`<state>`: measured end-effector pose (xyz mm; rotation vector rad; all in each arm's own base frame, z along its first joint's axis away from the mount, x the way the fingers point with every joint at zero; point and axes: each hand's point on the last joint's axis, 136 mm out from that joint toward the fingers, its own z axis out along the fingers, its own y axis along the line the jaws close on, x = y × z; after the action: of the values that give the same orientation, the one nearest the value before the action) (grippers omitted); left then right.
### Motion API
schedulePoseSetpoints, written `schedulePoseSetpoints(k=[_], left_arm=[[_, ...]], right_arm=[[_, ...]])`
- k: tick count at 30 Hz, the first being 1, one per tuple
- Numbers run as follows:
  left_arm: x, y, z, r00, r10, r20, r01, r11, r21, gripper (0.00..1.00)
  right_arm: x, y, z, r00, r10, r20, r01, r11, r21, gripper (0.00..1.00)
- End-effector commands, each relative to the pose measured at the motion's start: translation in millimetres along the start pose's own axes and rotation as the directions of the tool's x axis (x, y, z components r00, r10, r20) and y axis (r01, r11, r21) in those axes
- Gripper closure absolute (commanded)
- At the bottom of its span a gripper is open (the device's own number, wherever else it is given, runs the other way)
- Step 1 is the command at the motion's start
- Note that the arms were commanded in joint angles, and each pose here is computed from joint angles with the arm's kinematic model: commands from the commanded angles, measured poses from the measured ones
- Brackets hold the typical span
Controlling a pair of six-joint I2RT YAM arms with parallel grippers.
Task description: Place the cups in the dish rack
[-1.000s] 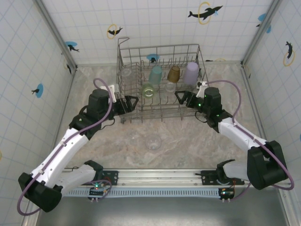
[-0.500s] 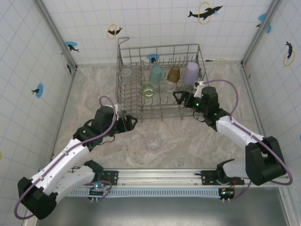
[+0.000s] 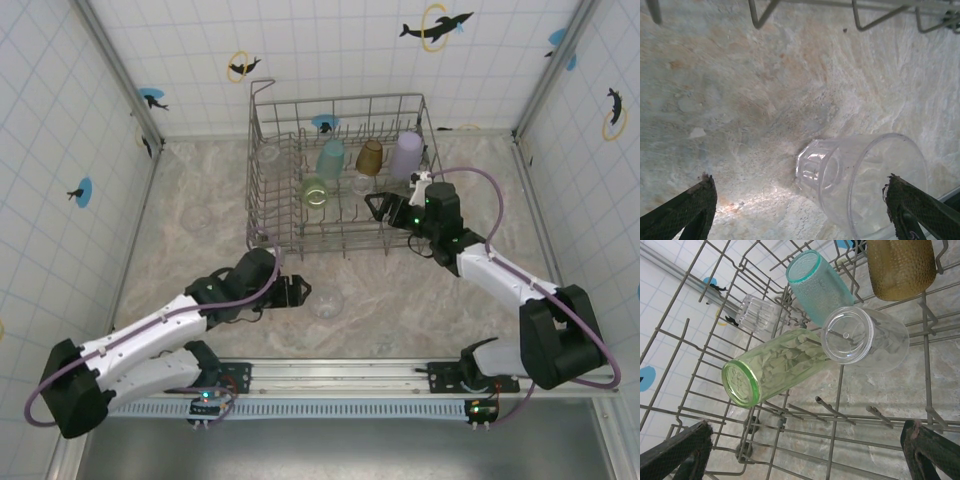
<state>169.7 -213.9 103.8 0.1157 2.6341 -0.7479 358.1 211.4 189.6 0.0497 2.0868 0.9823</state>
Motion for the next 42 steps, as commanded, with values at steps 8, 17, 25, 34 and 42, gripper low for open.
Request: schedulePoseSetpoints(k=[8,17,25,34,42], left_arm=[[4,-5,22,1.0,0.026,-0.003,-0.027,0.995,-0.099,0.17],[10,-20,36,0.997,0.063,-0.043,-0.068,0.99,-0.127,0.28],[15,-21,46,0.995,0.061,-0.076,-0.071,0.987,-0.145,0.48],[10,-31,47,0.996,0.048,-0.075,-0.058,0.99,-0.132,0.98],[5,-46,48,0.993,0.054,-0.101,-0.065,0.992,-0.112,1.0]], right_arm=[[-11,8,-2,0.999,-0.029,0.019,0.029,1.0,0.004,0.0],[-10,2,-8,0.999,-0.029,0.022,0.029,0.999,0.015,0.0],[-10,-5,-20,0.999,-0.025,0.041,0.024,0.999,0.022,0.0],[-11,-15,-34,0.998,-0.011,0.065,0.009,1.0,0.029,0.0],[-12,-25,-50,0.995,-0.007,0.096,0.004,0.999,0.036,0.0]])
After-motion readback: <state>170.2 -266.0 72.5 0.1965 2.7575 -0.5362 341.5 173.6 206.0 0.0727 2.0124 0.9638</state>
